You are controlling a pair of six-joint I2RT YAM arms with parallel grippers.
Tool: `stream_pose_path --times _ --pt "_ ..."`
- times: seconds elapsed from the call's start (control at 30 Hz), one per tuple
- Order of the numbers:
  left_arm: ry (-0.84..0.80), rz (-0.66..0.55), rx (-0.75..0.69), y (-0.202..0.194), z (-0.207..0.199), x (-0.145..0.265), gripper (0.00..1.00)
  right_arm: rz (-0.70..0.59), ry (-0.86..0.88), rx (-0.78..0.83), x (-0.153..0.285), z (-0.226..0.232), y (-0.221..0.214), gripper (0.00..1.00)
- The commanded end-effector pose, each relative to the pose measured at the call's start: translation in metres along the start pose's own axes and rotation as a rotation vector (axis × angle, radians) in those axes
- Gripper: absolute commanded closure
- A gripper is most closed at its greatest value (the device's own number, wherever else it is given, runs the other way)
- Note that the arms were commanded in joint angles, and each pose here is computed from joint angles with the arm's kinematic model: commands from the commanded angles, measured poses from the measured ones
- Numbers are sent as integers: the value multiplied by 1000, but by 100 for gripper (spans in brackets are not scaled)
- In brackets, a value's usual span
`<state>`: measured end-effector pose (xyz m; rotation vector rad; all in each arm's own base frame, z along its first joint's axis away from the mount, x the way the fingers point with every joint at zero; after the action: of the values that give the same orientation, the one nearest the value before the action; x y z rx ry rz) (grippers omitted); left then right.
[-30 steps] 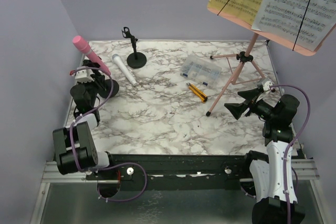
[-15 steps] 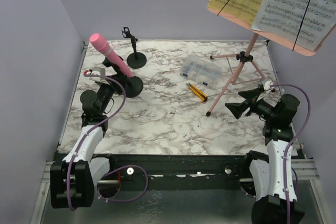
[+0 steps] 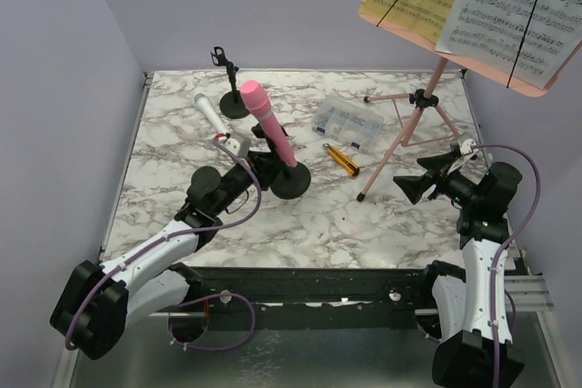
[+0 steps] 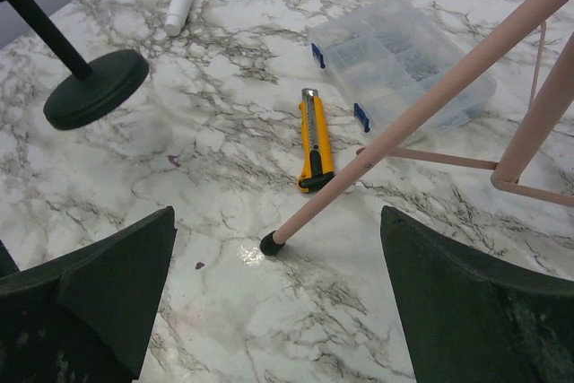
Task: Pack up the instrument practice props
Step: Place the microphone stand with the microphone at the center of the board.
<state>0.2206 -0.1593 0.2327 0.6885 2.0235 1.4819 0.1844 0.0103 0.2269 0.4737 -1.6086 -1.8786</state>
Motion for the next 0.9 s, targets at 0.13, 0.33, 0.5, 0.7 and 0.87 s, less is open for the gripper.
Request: stream_pose_path --times 0.13,0.33,0.5,0.7,0.87 --pt "64 -43 -74 -16 -57 -27 100 3 3 12 1 -3 -1 0" --pt "61 -72 -99 -41 -89 -40 100 5 6 17 2 -3 -1 1" --pt "68 -104 -146 -57 -110 -49 100 11 8 6 1 -5 -3 0" --pt "98 -130 -164 -85 -108 -52 100 12 7 2 2 -7 -3 0" --pt "93 -101 -167 -106 -106 -53 100 8 31 7 4 -5 -3 0"
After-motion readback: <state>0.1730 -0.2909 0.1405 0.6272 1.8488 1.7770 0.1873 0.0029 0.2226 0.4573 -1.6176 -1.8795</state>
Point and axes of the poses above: each gripper's point midway between its finger pads, its own x axis back along the fingers, its own z axis along the line the jaws close on, y = z × x, the point moved 9 cm from there along x, back along the fingers, and after that the axes turned 3 degrees about -x, right-handed, at the moved point
